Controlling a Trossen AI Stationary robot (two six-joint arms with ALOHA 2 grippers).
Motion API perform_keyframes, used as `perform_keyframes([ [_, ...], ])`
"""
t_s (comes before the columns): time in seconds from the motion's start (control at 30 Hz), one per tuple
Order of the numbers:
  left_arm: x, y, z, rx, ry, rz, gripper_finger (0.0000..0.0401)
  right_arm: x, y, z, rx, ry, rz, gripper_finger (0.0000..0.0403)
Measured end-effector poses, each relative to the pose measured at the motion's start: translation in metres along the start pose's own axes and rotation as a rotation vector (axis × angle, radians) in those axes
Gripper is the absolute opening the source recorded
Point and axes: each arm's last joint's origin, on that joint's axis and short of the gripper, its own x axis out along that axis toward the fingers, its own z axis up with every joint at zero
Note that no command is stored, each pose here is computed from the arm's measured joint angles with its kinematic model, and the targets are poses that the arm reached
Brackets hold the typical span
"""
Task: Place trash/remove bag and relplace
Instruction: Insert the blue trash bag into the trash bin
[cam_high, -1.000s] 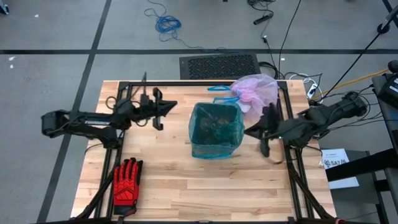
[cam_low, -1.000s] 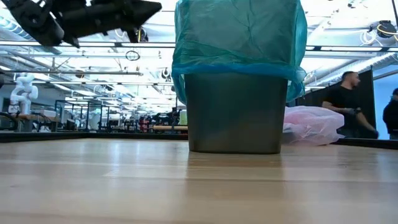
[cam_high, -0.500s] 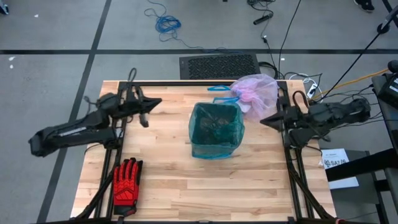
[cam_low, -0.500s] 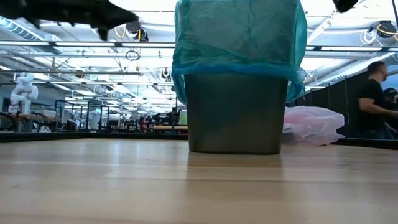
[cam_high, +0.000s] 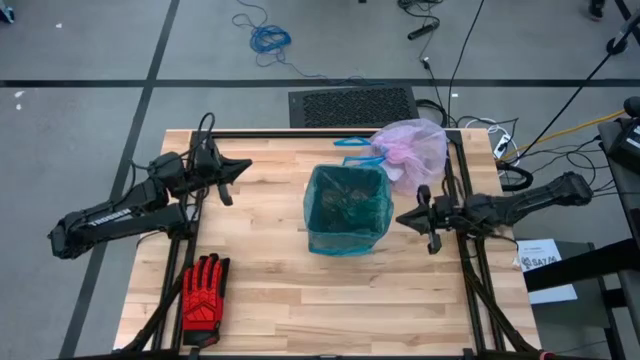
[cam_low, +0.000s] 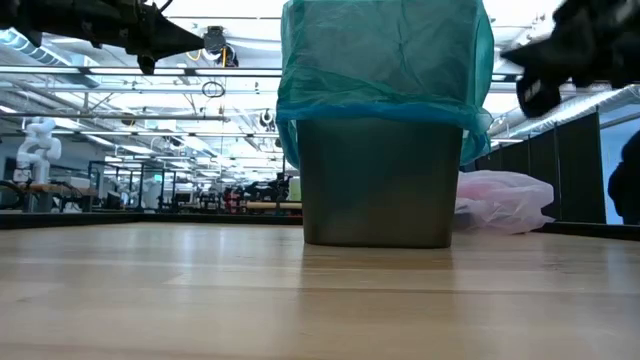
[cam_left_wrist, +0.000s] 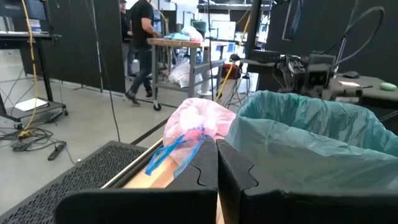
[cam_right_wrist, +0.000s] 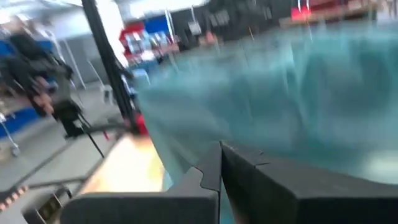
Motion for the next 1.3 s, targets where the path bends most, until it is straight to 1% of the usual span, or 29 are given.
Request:
perform_keyframes([
  [0.1, 0.0, -0.002, 0.0, 0.0, 0.001, -0.015, 0.0, 0.001, -0.005, -0.022, 0.007, 0.083, -0.049, 0.0],
  [0.17, -0.001, -0.004, 0.001, 0.001, -0.008, -0.03, 0.0, 0.002, -0.008, -0.03, -0.008, 0.121, -0.081, 0.0],
  [0.23, -0.003, -0.006, 0.002, 0.002, -0.019, -0.045, 0.0, 0.004, -0.008, -0.031, -0.033, 0.127, -0.103, 0.0],
  [0.37, -0.004, -0.009, 0.002, 0.001, -0.018, -0.07, 0.0, 0.008, -0.008, -0.032, -0.061, 0.123, -0.105, 0.0],
  [0.57, -0.003, -0.013, -0.004, -0.012, 0.041, -0.107, 0.0, 0.017, -0.01, -0.037, -0.098, 0.151, -0.122, 0.0],
  [0.77, -0.004, -0.015, -0.005, -0.029, 0.045, -0.098, 0.0, 0.027, -0.018, -0.047, -0.136, 0.214, -0.126, 0.0],
  [0.87, -0.005, -0.016, -0.004, -0.028, 0.041, -0.098, 0.0, 0.031, -0.023, -0.052, -0.139, 0.241, -0.145, 0.0],
  [1.07, -0.005, -0.015, -0.006, -0.029, 0.056, -0.08, 0.0, 0.036, -0.029, -0.064, -0.136, 0.326, -0.146, 0.0],
  [1.13, -0.005, -0.015, -0.006, -0.029, 0.064, -0.08, 0.0, 0.037, -0.029, -0.063, -0.131, 0.31, -0.14, 0.0],
  [1.3, -0.005, -0.015, -0.007, -0.03, 0.075, -0.079, 0.0, 0.039, -0.018, -0.046, -0.097, 0.138, -0.052, 0.0],
])
